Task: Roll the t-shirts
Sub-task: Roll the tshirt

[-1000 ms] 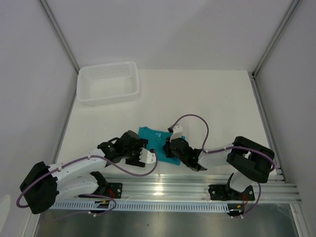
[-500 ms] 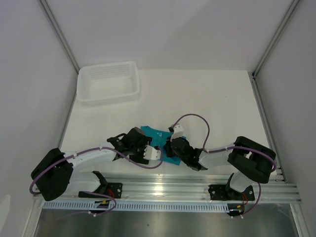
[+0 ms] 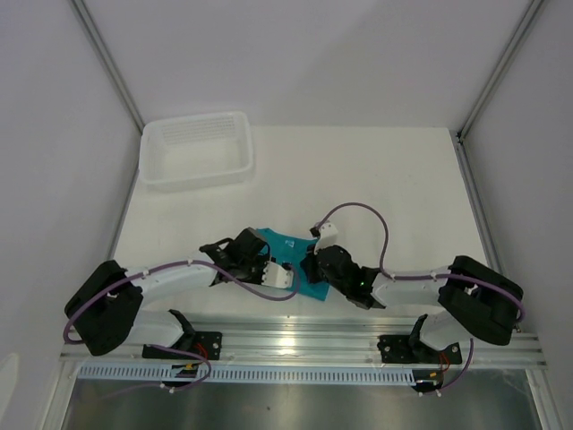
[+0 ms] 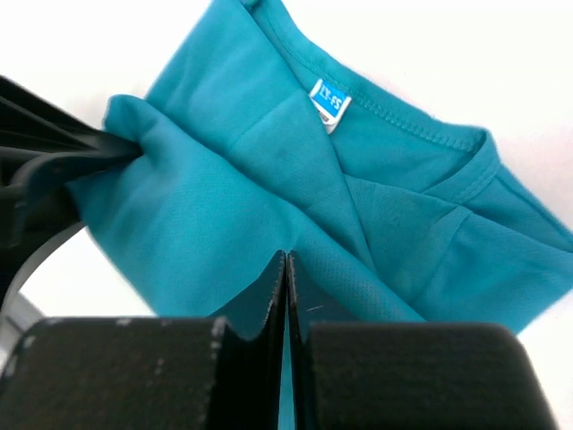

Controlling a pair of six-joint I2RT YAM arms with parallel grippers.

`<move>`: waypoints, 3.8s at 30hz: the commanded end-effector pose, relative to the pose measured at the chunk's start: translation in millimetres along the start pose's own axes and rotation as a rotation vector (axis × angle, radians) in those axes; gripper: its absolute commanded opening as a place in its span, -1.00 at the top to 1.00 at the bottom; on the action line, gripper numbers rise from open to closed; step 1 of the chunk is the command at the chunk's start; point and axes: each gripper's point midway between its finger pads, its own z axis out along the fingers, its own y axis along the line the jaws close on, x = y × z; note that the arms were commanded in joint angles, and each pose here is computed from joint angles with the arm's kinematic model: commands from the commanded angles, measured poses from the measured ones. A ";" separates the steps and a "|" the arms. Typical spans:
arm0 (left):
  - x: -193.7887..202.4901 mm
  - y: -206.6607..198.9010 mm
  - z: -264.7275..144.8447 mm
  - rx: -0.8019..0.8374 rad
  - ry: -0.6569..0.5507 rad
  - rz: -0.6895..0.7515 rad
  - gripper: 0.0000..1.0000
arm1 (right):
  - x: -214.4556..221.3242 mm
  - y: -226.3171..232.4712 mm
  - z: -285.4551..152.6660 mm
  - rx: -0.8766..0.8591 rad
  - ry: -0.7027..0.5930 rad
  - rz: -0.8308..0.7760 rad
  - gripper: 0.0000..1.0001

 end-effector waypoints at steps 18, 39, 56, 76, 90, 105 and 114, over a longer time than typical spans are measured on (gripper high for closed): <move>-3.1 -12.3 -19.4 0.170 -0.057 -0.151 0.42 | 7.9 32.4 -95.8 -0.329 0.194 -1.056 0.27; -9.8 -18.0 -23.3 0.232 -0.101 -0.231 0.58 | 30.4 9.7 -56.9 -0.175 0.121 -1.281 -0.06; -8.9 -19.8 -25.2 0.252 -0.099 -0.244 0.56 | 62.6 -10.4 -54.9 -0.214 0.282 -1.227 0.05; -24.3 -81.2 -69.6 0.559 -0.157 -0.343 0.50 | 52.9 33.4 -110.0 -0.673 0.448 -0.945 1.00; -20.2 -57.8 -71.2 0.691 -0.177 -0.532 0.36 | 40.4 41.9 -106.7 -0.907 0.591 -0.684 1.00; -20.6 -22.9 -58.9 0.665 -0.227 -0.654 -0.09 | 44.7 13.8 -82.4 -0.840 0.673 -0.597 1.00; -9.9 -30.9 -58.8 0.713 -0.195 -0.708 0.12 | 32.5 15.9 -81.8 -0.854 0.643 -0.580 1.00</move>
